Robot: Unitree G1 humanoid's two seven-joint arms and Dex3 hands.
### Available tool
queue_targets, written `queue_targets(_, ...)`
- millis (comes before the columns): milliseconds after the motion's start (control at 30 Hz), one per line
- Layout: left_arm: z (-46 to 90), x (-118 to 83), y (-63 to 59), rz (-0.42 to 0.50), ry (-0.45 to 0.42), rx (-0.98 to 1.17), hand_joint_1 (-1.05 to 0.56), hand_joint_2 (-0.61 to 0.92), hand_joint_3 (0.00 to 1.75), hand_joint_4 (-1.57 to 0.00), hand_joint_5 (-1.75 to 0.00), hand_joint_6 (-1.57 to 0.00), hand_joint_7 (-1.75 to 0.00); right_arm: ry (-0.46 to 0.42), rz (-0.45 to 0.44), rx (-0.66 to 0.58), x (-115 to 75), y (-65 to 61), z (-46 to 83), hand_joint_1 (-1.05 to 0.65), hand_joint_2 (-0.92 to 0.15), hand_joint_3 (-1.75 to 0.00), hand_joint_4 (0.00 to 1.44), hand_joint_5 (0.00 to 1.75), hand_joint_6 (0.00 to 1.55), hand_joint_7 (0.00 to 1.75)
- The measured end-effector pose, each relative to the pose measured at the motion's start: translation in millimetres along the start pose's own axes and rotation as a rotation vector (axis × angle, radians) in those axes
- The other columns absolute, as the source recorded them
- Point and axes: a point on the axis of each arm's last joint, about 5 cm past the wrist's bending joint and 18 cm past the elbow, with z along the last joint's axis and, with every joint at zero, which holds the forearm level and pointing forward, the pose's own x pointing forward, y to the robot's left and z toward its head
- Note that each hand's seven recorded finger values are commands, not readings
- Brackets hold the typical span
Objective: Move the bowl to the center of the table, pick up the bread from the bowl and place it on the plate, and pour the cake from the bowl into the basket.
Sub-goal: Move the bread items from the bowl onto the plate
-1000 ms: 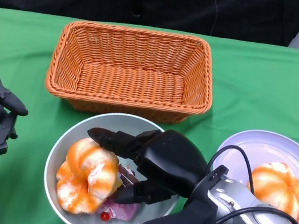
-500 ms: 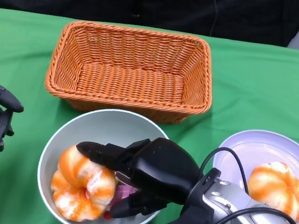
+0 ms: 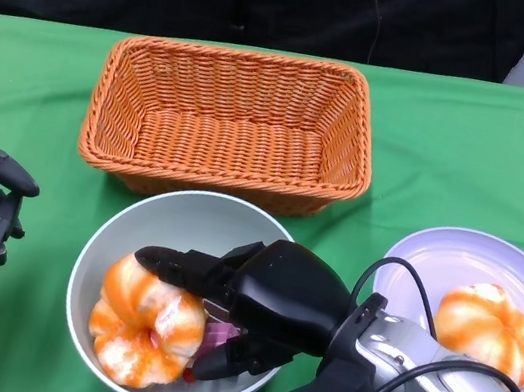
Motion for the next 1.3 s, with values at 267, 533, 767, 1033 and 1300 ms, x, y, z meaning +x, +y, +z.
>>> queue_targets(267, 0.5, 2, -0.3, -0.001, -0.004, -0.001, 0.04, 0.64, 1.02, -0.75, -1.67, -0.73, -1.37, -0.012, -0.052, -0.03, 5.1, 8.6, -3.1, -0.36, -0.92, -0.17, 0.94, 0.15, 0.55, 0.08)
queue_targets(533, 1.3, 3, -0.6, -0.007, -0.017, 0.011, 0.05, 0.65, 1.02, -0.75, -1.66, -0.72, -1.38, -0.059, -0.183, -0.003, 9.8, 21.2, -4.2, -0.28, -0.92, -0.14, 0.52, 1.62, 0.85, 0.44)
queue_targets(767, 1.3, 3, -0.6, -0.007, -0.017, 0.013, 0.05, 0.67, 1.01, -0.76, -1.66, -0.72, -1.38, -0.086, -0.26, 0.015, 12.4, 27.4, -4.1, -0.3, -0.92, -0.04, 0.55, 1.61, 0.69, 0.97)
queue_targets(1033, 1.3, 3, -0.4, -0.008, -0.017, 0.013, 0.06, 0.67, 1.0, -0.76, -1.66, -0.71, -1.38, -0.054, -0.296, 0.099, 11.4, 26.8, -5.8, -0.29, -0.92, -0.01, 0.58, 1.42, 0.77, 0.74)
queue_targets(1300, 1.1, 3, -0.2, -0.008, -0.016, 0.014, 0.05, 0.66, 1.02, -0.76, -1.67, -0.72, -1.39, -0.014, -0.362, 0.169, 13.9, 22.4, -6.5, -0.26, -0.92, -0.03, 0.59, 1.4, 0.74, 0.81)
